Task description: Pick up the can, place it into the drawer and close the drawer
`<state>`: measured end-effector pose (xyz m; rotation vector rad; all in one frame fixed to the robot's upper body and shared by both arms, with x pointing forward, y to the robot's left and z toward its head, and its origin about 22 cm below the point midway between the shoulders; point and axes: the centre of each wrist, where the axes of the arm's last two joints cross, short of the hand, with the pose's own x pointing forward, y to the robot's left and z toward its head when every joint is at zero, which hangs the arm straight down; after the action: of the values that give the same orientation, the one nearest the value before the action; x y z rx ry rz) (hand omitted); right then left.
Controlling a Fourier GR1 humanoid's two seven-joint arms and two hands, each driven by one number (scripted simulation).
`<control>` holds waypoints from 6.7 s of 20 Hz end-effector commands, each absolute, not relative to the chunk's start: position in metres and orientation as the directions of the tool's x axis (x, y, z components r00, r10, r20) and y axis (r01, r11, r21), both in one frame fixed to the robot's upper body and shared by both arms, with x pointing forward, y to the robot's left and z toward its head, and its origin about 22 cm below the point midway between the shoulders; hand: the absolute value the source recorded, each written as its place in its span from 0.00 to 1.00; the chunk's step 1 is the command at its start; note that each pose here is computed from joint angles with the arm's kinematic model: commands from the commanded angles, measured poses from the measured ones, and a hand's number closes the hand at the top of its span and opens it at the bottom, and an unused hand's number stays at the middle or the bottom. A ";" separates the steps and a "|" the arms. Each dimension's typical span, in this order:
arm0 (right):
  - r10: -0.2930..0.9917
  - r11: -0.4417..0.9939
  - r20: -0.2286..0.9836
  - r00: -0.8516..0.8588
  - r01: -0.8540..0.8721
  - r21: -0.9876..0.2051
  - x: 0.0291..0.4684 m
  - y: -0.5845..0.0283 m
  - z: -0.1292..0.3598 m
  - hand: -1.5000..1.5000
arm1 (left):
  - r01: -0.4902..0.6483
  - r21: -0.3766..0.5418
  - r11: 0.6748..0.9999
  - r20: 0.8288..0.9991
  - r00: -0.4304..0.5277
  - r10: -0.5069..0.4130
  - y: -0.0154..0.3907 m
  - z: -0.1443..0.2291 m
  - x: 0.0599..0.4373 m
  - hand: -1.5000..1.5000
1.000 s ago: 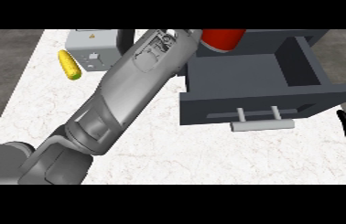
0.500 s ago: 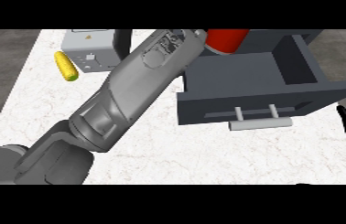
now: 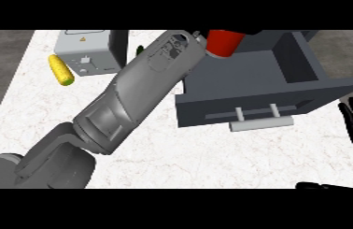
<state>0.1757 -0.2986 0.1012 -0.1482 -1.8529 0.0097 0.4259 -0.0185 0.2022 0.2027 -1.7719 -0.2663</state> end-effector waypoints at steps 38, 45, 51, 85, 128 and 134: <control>0.545 0.826 0.702 -0.459 0.145 -0.545 0.186 -0.273 0.150 0.00 | -0.114 0.150 0.982 0.964 -0.205 -0.171 -0.015 0.176 0.423 0.00; 0.759 0.616 0.503 -0.414 0.206 -0.761 0.202 -0.256 0.151 0.00 | -0.132 0.156 0.979 0.953 -0.240 -0.184 -0.017 0.183 0.424 0.00; 0.862 0.448 0.361 -0.356 0.204 -0.870 0.235 -0.251 0.113 0.00 | -0.118 0.136 0.984 0.962 -0.220 -0.159 -0.013 0.197 0.427 0.00; 0.977 0.212 0.183 -0.113 0.375 -0.902 0.384 -0.226 0.009 0.00 | -0.130 0.163 0.978 0.968 -0.169 -0.184 0.105 0.224 0.408 0.00; 0.704 0.704 0.644 -0.300 0.416 -0.576 0.461 -0.171 0.091 0.00 | -0.118 0.184 0.976 0.970 -0.140 -0.200 0.167 0.146 0.347 0.00; 0.514 0.845 0.792 -0.330 0.353 -0.401 0.469 -0.173 0.113 0.00 | -0.141 0.175 0.974 0.972 -0.131 -0.194 0.178 0.143 0.340 0.00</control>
<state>0.4618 -0.1836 0.0895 -0.7684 -1.9031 0.3730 0.3438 0.1726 0.1448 0.2498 -1.7102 -0.0595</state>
